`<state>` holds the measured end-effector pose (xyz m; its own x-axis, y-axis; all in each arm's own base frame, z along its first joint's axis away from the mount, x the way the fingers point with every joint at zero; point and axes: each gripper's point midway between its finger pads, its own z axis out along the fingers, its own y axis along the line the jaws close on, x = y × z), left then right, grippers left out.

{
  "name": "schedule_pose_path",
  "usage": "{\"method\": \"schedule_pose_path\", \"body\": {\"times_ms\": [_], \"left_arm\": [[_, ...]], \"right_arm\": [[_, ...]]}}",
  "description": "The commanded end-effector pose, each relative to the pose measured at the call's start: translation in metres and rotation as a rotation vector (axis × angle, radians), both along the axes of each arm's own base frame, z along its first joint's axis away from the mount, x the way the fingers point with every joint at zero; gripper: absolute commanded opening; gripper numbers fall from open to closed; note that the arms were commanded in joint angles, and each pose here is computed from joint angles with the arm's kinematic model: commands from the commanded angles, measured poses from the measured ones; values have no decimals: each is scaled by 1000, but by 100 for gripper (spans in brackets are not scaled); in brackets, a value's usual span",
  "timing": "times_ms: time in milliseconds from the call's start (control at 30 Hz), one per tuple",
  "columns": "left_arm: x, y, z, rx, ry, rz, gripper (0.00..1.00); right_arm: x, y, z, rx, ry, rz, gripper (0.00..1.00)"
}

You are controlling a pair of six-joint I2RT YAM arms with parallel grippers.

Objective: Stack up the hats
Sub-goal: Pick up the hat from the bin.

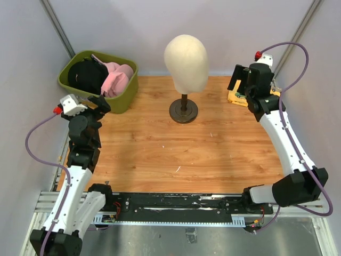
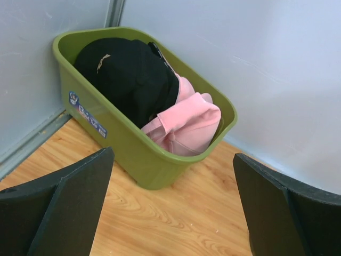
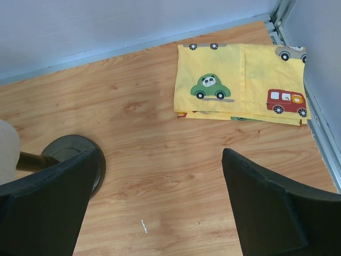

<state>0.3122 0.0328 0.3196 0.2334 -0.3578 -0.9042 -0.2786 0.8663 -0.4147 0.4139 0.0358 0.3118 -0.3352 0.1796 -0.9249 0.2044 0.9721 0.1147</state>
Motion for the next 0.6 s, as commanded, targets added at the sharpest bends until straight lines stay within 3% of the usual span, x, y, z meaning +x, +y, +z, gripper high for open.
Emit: {"method": "schedule_pose_path", "body": {"times_ms": [0,133,300,367,567], "left_arm": [[7,1,17,44,67,10,100],[30,-4,27,52,147,-6,100],[52,-9,40,48,205,-19,99],[57,-6,46,34,202,5,98],[90,-14,28,-1,298,-28,96]], "right_arm": [[-3,-3,49,44,-172,-22,98],[-11,9,77,159,-379,95,98],[-1,46,64,219,-165,319,98],[-1,61,65,283,-168,388,98],[9,64,63,303,-128,365,99]]}}
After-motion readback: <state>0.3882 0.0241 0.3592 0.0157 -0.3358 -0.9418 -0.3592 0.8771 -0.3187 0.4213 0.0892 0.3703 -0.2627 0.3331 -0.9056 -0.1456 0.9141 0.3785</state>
